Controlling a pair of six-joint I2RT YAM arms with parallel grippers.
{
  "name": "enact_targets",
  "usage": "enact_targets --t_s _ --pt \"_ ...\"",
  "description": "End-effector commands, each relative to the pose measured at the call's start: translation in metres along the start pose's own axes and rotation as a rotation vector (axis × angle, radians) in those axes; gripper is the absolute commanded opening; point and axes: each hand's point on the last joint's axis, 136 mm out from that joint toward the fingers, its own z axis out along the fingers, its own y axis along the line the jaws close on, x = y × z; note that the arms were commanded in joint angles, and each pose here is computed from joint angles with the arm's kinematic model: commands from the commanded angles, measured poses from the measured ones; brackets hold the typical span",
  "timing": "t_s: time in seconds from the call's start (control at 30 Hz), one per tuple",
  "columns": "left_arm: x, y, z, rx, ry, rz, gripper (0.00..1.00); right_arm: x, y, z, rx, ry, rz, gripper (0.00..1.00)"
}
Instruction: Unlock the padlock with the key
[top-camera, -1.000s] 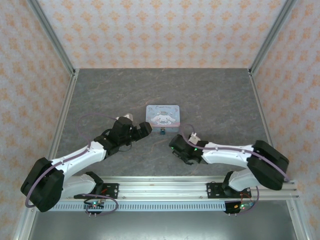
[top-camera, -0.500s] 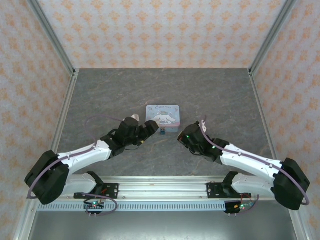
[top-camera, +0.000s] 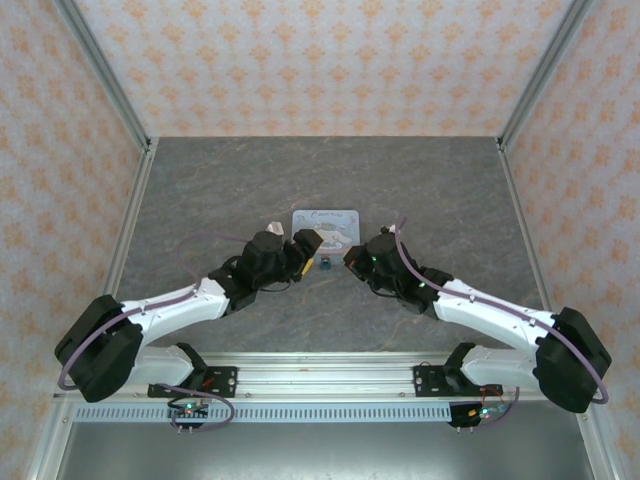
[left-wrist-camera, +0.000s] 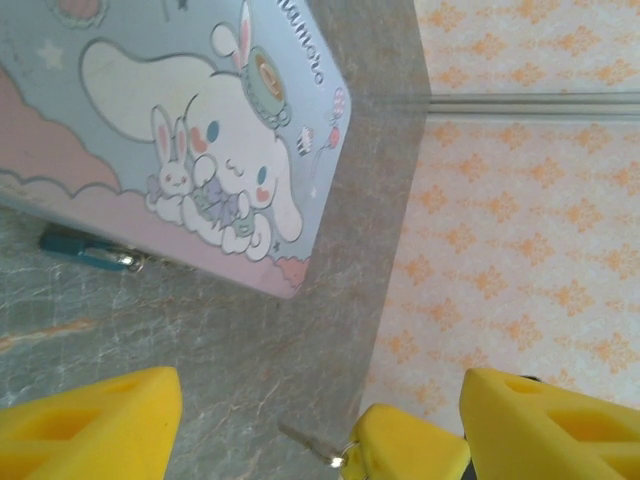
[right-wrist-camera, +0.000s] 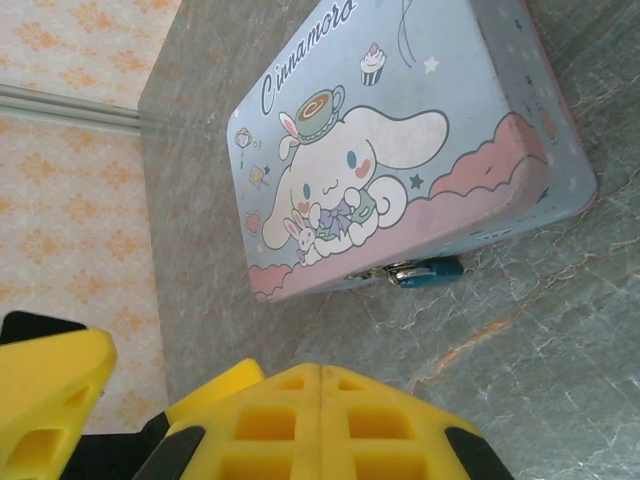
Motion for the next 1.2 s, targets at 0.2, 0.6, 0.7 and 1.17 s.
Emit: enact_targets --t_s 0.2,0.6,0.7,1.17 --pt "-0.010 0.005 -0.019 -0.056 -0.068 0.083 0.79 0.028 -0.053 -0.002 0.134 0.117 -0.023 0.00" --pt "-0.010 0.030 -0.020 -0.107 -0.072 0.106 0.80 0.058 -0.123 0.021 0.426 0.237 -0.188 0.00" --pt "-0.011 0.030 -0.021 -0.112 -0.075 0.116 0.80 0.062 -0.130 0.025 0.461 0.250 -0.212 0.00" --pt "-0.011 0.030 -0.018 -0.110 -0.077 0.125 0.81 0.060 -0.117 0.016 0.460 0.252 -0.276 0.43"
